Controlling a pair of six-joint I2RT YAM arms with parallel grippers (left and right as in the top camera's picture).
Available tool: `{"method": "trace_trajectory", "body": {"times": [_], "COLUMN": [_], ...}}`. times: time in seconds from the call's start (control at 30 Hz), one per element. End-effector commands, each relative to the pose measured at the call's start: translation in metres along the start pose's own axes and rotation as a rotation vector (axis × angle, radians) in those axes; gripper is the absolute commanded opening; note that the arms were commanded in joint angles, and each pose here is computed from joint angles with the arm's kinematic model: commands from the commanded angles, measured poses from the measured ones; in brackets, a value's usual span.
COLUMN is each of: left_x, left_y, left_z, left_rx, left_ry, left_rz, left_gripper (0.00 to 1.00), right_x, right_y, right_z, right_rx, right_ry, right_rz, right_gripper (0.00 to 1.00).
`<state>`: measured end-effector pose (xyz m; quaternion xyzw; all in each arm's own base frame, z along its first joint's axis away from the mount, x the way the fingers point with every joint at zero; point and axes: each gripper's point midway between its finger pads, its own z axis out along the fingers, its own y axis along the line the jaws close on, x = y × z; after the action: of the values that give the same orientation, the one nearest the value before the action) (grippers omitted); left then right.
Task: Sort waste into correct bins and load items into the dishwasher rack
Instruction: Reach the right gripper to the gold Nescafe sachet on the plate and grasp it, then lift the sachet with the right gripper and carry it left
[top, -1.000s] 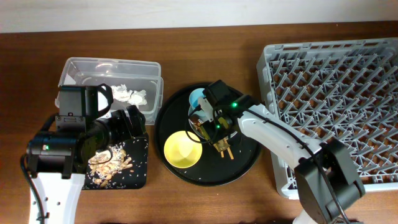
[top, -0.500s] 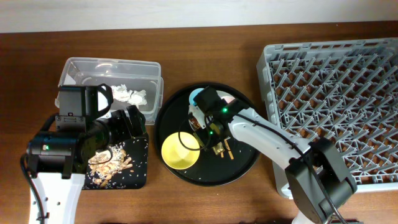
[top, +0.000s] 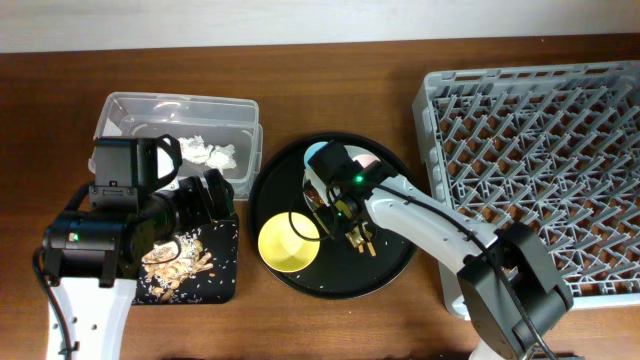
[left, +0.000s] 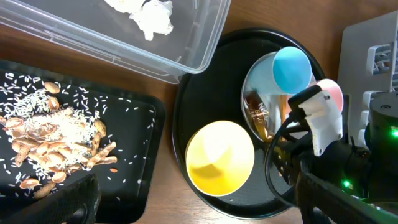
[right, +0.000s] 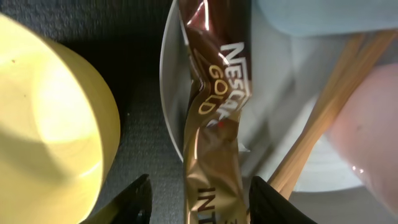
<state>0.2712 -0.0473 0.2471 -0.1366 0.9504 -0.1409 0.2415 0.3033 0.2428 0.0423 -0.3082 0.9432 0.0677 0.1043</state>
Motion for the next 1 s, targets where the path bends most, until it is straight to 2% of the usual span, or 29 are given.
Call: {"method": "trace_trajectory", "body": {"times": [0.0, 0.33, 0.5, 0.73, 0.87, 0.97], "left_x": [-0.003, -0.003, -0.003, -0.003, -0.003, -0.003], "left_y": [-0.002, -0.002, -0.002, -0.002, -0.002, -0.002], "left_z": [-0.006, -0.006, -0.006, -0.006, -0.006, -0.006], "left_rx": [0.013, 0.013, 0.013, 0.013, 0.013, 0.013], "left_ry": [-0.019, -0.019, -0.019, -0.019, -0.019, -0.019], "left_rz": [0.012, 0.012, 0.012, 0.012, 0.011, 0.012], "left_gripper": [1.00, 1.00, 0.99, 1.00, 1.00, 0.99], "right_x": [0.003, 0.012, 0.011, 0.009, -0.002, -0.008], "right_y": [-0.002, -0.015, -0.015, -0.014, -0.013, -0.012], "right_z": [0.006, 0.026, 0.025, 0.013, -0.002, -0.007], "right_rx": [0.019, 0.088, 0.087, 0.088, 0.088, 0.085], "right_ry": [0.011, 0.064, 0.061, 0.086, 0.082, 0.069], "right_rz": [-0.007, -0.006, -0.006, -0.006, -0.006, -0.005], "right_gripper": [0.50, 0.48, 0.29, 0.29, 0.23, 0.04]}}
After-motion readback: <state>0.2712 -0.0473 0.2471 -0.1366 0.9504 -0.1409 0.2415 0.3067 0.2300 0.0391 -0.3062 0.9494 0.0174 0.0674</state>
